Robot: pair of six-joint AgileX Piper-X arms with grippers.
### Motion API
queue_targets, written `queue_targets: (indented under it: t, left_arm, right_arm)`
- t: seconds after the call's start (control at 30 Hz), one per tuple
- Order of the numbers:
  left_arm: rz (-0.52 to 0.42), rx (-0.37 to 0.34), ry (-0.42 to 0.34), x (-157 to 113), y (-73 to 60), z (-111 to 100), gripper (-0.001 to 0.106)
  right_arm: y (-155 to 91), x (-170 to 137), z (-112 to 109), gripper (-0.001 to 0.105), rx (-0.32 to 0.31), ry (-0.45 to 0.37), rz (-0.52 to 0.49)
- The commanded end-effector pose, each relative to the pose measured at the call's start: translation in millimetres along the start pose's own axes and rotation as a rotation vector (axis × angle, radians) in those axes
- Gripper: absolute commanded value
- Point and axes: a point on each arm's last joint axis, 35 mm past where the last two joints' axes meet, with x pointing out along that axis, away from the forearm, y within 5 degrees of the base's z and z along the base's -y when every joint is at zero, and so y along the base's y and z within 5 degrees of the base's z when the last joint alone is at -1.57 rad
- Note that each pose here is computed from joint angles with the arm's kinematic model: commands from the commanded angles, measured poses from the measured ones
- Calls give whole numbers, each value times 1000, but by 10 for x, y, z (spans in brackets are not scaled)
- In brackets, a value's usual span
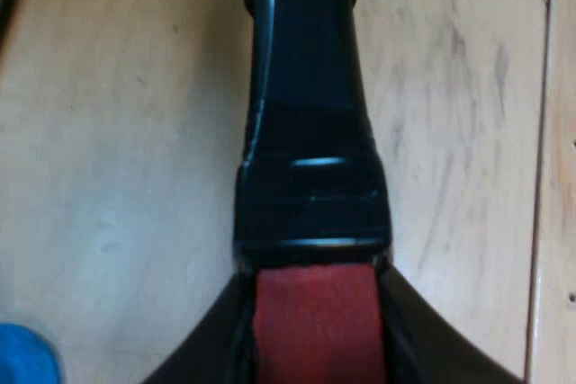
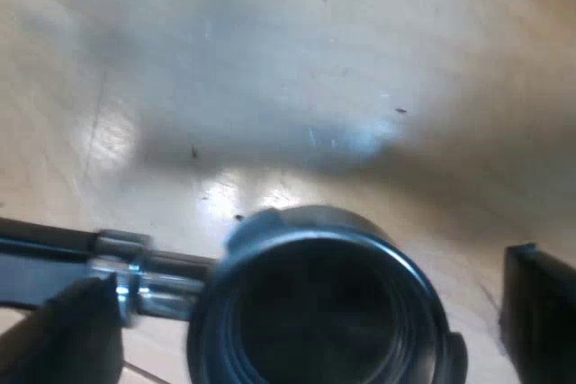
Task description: Put the handle in the coffee machine
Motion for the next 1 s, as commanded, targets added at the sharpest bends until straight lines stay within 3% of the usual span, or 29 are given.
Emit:
queue_targets:
  t: [0.03,0.2,0.37,0.53,0.57,0.8,1.0]
  left_arm:
    - [-16,24,-38,-19,-6,45,0]
    - [-13,28,-44,-33,-13,48,0]
    - [-5,47,-98,-140,-69,67,0]
    - [10,42,-140,-231,-124,78,0]
    - [13,11,-153,-258,-141,81,0]
    - [6,-8,-138,-272,-163,54,0]
    - [61,-50,-149,-328,-65,12,0]
  right_arm:
    - [12,-59,22,87,-17,-22,11]
    - [12,-59,22,87,-17,-22,11]
    - [6,-86,19,87,-28,-35,-3]
    - [-23,-264,-5,87,-35,-113,-79]
    - [-27,-325,-18,87,-35,-135,-83]
    - [19,-589,-106,87,-56,-231,-97]
    - [141,-714,-192,87,-81,-282,-99]
